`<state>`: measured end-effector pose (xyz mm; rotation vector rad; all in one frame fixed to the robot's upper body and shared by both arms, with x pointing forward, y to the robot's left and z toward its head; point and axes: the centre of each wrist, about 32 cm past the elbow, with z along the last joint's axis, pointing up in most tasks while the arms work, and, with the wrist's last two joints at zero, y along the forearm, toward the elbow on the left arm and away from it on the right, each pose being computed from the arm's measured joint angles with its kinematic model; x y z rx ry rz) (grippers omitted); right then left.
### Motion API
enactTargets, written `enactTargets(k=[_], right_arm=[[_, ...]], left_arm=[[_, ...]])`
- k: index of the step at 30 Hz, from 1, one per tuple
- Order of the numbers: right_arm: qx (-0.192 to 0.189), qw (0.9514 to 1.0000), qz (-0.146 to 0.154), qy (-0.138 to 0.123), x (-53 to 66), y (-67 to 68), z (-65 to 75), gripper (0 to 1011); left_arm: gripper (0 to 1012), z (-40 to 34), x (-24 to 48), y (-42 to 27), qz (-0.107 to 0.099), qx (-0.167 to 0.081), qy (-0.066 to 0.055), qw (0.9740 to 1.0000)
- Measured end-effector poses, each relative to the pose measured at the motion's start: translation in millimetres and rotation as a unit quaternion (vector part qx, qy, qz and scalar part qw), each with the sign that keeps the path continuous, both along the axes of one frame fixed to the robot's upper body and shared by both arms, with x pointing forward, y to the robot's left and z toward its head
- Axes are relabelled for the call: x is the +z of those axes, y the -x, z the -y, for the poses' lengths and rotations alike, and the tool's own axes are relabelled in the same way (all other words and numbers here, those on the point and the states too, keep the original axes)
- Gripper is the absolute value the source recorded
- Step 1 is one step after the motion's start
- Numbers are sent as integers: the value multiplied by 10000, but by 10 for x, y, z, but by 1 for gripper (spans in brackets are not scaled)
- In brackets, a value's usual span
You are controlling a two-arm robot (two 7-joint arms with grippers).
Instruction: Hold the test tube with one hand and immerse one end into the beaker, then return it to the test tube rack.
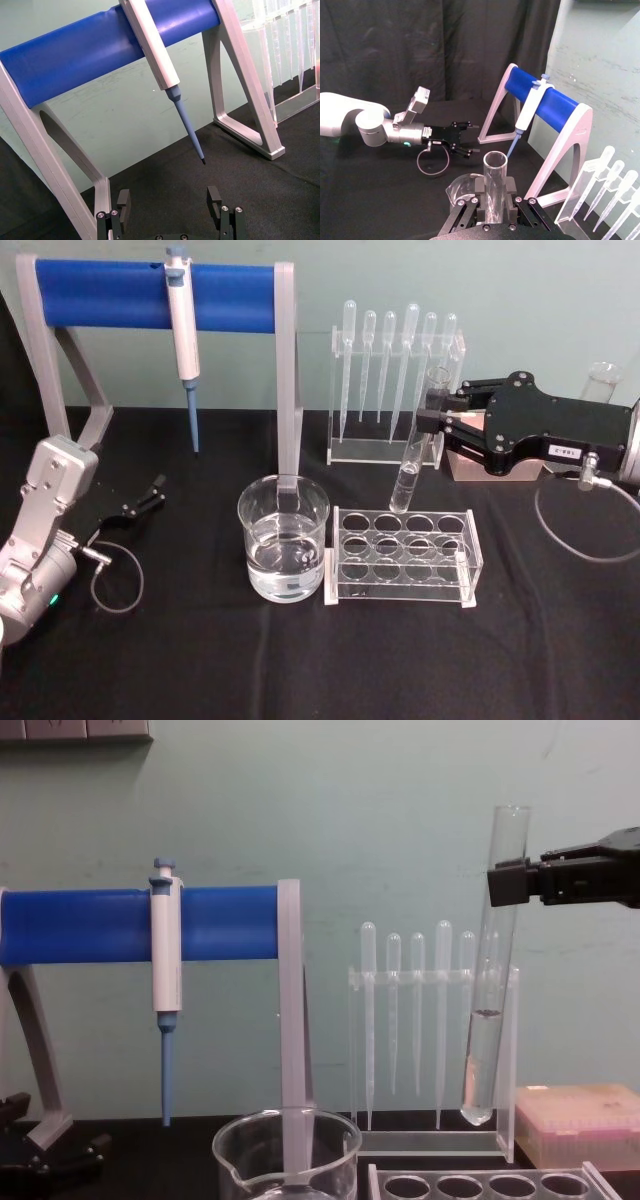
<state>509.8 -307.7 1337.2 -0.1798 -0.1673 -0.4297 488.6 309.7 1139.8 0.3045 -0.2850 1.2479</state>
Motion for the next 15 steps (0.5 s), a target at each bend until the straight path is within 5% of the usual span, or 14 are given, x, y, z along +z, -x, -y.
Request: enactTargets(k=[15], right_arm=[[0, 10000, 1, 0, 0, 0, 0, 234]], left_arm=[[1000, 0, 0, 0, 0, 0, 0, 10000]])
